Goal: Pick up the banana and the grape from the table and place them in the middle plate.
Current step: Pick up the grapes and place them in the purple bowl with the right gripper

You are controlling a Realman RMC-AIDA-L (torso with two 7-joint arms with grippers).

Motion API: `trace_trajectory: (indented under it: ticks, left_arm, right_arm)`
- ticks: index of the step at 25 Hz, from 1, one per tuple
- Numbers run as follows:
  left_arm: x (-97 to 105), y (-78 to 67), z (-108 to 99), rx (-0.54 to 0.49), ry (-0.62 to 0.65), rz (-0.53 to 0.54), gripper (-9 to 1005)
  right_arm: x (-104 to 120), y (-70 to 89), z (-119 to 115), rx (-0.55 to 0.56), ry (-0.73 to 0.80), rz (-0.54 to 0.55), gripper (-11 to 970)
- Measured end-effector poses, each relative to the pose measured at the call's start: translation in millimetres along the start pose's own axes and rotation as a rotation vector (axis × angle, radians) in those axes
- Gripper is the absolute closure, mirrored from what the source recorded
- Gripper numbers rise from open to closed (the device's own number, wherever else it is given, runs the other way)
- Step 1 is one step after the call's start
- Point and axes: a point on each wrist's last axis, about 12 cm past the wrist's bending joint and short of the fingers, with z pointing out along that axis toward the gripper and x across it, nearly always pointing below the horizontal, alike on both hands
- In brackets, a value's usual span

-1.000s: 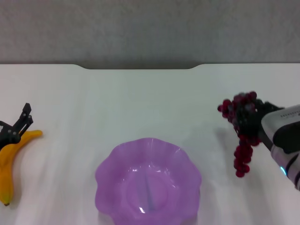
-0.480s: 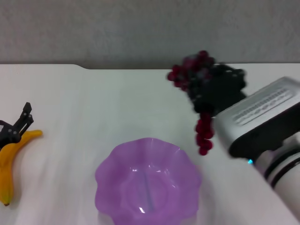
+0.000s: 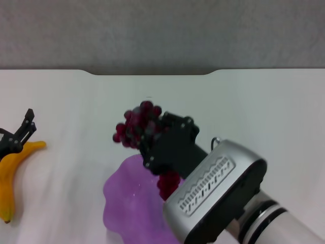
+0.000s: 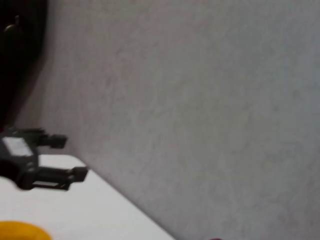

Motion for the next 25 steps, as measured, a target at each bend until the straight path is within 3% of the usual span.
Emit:
trace_trajectory:
  ticks: [11,25]
  left_arm:
    - [-2,0.1,4,0.005,-0.011,0.003,91]
    - [-6,0.7,6,0.006,-0.04,0.037,92]
  right_arm:
    - [21,9.3,-4,-0.023,0.085,0.03,669]
    - [37,18.9,-14,-0.015,0.135,-0.006,671]
